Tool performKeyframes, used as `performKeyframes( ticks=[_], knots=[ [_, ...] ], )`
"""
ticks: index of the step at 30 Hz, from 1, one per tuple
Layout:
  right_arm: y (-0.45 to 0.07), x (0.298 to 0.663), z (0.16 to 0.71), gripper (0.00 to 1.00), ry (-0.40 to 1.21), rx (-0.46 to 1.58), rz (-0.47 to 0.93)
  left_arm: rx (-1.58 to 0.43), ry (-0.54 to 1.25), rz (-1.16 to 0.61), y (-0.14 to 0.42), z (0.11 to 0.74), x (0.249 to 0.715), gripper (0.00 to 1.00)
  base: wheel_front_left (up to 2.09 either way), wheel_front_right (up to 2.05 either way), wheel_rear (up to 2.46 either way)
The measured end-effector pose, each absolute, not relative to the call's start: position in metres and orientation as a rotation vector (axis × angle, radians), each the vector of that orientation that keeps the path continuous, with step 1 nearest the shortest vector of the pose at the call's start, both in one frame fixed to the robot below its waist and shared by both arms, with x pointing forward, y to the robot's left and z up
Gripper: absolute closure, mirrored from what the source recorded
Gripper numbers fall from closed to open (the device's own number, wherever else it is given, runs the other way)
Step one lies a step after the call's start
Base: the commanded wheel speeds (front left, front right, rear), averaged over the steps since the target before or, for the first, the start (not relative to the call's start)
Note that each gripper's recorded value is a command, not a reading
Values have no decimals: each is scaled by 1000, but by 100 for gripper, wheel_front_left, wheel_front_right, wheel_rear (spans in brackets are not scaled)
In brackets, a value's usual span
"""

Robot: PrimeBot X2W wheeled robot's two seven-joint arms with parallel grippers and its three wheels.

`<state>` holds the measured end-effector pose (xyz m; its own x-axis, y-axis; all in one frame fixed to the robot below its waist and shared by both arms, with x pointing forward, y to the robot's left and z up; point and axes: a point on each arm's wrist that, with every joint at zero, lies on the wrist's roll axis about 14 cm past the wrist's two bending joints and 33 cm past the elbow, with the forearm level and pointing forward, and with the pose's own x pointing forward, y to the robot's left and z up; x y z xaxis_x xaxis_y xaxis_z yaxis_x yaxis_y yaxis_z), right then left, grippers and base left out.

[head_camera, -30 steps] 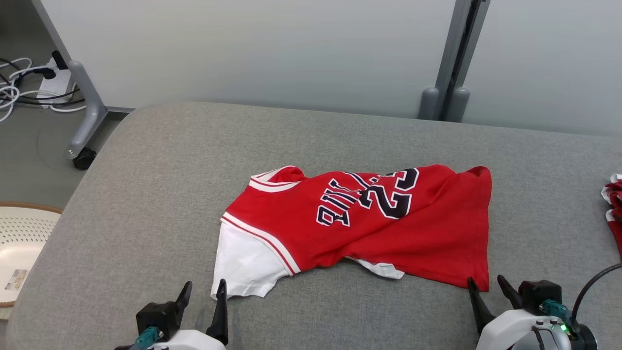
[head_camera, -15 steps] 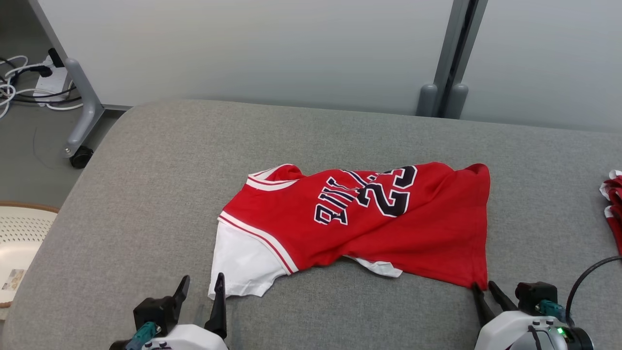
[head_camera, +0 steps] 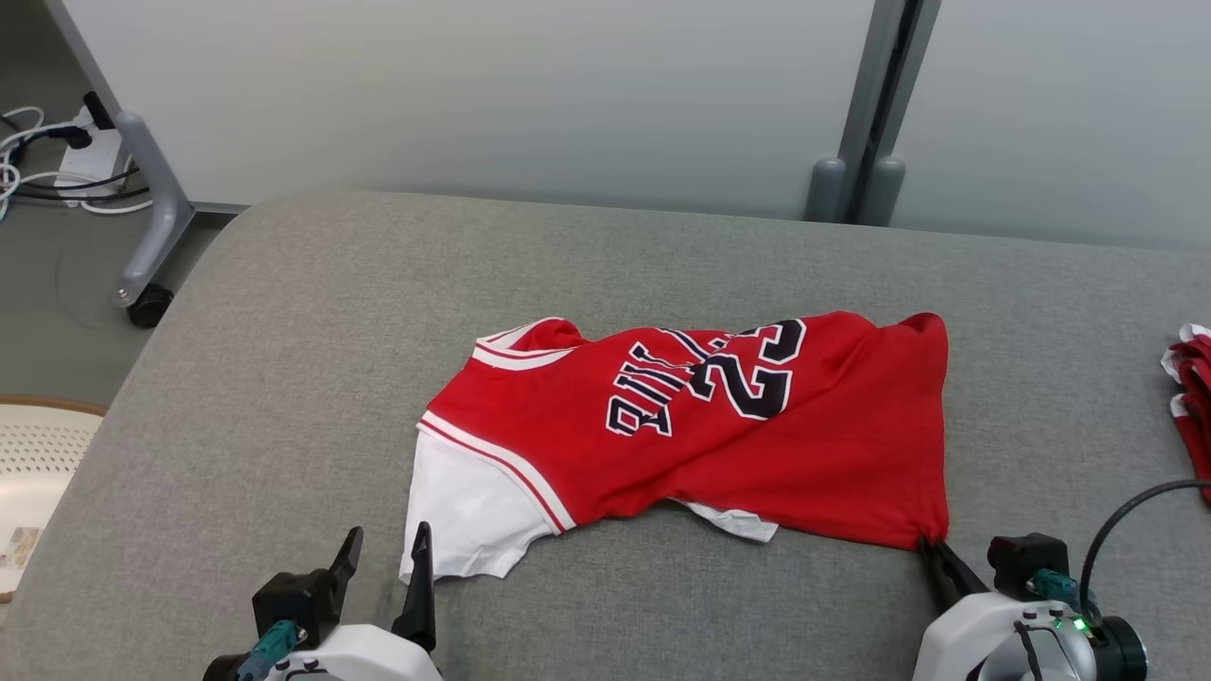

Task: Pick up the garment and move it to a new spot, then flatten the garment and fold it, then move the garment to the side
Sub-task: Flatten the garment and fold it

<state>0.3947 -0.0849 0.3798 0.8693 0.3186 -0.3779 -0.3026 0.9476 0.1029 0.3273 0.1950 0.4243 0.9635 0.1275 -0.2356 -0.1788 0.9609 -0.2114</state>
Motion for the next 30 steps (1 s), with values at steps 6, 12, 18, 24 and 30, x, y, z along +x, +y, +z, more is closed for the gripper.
performKeyframes(
  ticks=[6,12,18,24,30],
  knots=[
    [-108,389,383,100,373,10,277,-231,212,136,189,428,333,0,0,0,0],
    [-138,383,383,100,365,-21,217,-235,209,109,180,430,336,0,0,0,0],
    [-172,374,377,100,384,-63,157,-239,211,82,171,431,339,0,0,0,0],
    [-197,367,372,100,403,-67,96,-238,218,58,165,430,341,0,0,0,0],
    [-208,366,378,0,382,-50,52,-241,222,30,155,430,342,0,0,0,0]
  ],
)
